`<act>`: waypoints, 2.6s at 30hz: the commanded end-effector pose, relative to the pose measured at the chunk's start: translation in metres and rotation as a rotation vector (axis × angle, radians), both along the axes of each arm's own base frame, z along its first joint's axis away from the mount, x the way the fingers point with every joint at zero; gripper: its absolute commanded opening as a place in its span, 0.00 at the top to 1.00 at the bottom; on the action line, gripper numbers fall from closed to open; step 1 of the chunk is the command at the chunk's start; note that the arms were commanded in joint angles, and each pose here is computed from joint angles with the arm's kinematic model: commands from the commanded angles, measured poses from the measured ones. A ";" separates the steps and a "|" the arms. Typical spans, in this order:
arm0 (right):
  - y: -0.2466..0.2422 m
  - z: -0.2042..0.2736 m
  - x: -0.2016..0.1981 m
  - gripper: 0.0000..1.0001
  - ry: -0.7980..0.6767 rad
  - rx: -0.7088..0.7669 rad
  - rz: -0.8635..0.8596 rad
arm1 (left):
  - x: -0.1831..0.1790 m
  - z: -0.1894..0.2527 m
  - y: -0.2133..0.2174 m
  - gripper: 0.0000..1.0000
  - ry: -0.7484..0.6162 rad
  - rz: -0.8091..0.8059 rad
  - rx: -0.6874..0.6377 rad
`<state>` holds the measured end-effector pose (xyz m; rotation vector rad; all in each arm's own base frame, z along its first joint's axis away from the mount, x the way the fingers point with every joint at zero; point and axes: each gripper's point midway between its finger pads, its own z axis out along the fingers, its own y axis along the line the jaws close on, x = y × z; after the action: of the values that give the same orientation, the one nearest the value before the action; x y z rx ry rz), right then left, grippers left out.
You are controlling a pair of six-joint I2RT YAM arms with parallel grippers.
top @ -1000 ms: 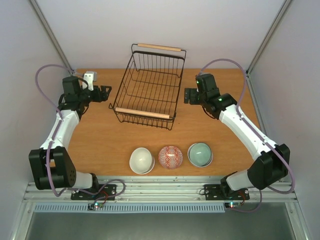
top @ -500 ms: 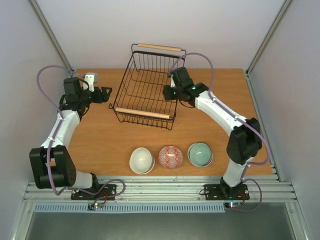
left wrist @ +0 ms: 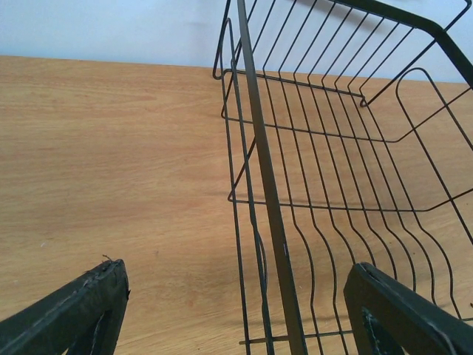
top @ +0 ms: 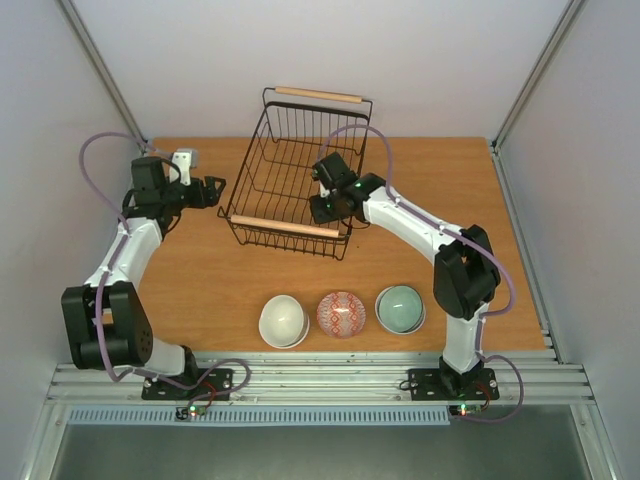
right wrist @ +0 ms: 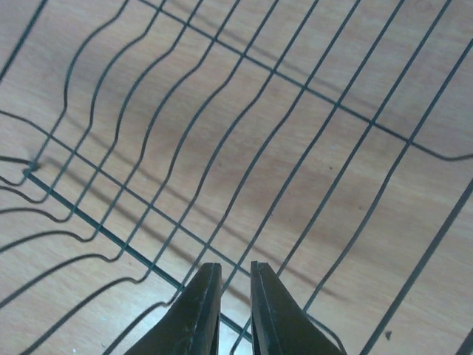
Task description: Load the bowls into the dish rack
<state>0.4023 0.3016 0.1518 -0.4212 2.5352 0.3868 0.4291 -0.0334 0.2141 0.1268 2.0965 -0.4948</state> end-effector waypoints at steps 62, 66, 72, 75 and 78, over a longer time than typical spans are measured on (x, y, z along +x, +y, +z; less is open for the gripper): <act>-0.163 0.131 -0.073 0.01 -0.402 -0.257 -0.370 | 0.002 0.006 -0.006 0.20 -0.043 -0.025 -0.021; -0.199 0.121 -0.123 0.23 -0.280 -0.290 -0.413 | 0.002 0.010 -0.005 0.20 -0.052 -0.020 -0.019; -0.228 0.072 -0.192 0.44 0.040 -0.404 -0.463 | 0.000 0.020 -0.004 0.20 -0.065 -0.013 -0.019; -0.235 0.042 -0.219 0.46 0.153 -0.493 -0.475 | -0.001 0.022 -0.004 0.20 -0.065 -0.013 -0.017; -0.235 0.027 -0.234 0.49 0.186 -0.544 -0.480 | -0.001 0.022 -0.004 0.20 -0.064 -0.014 -0.018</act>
<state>0.2075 0.0824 0.2012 -0.0321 2.6590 -0.3236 0.4271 -0.0359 0.2165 0.1300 2.0855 -0.5127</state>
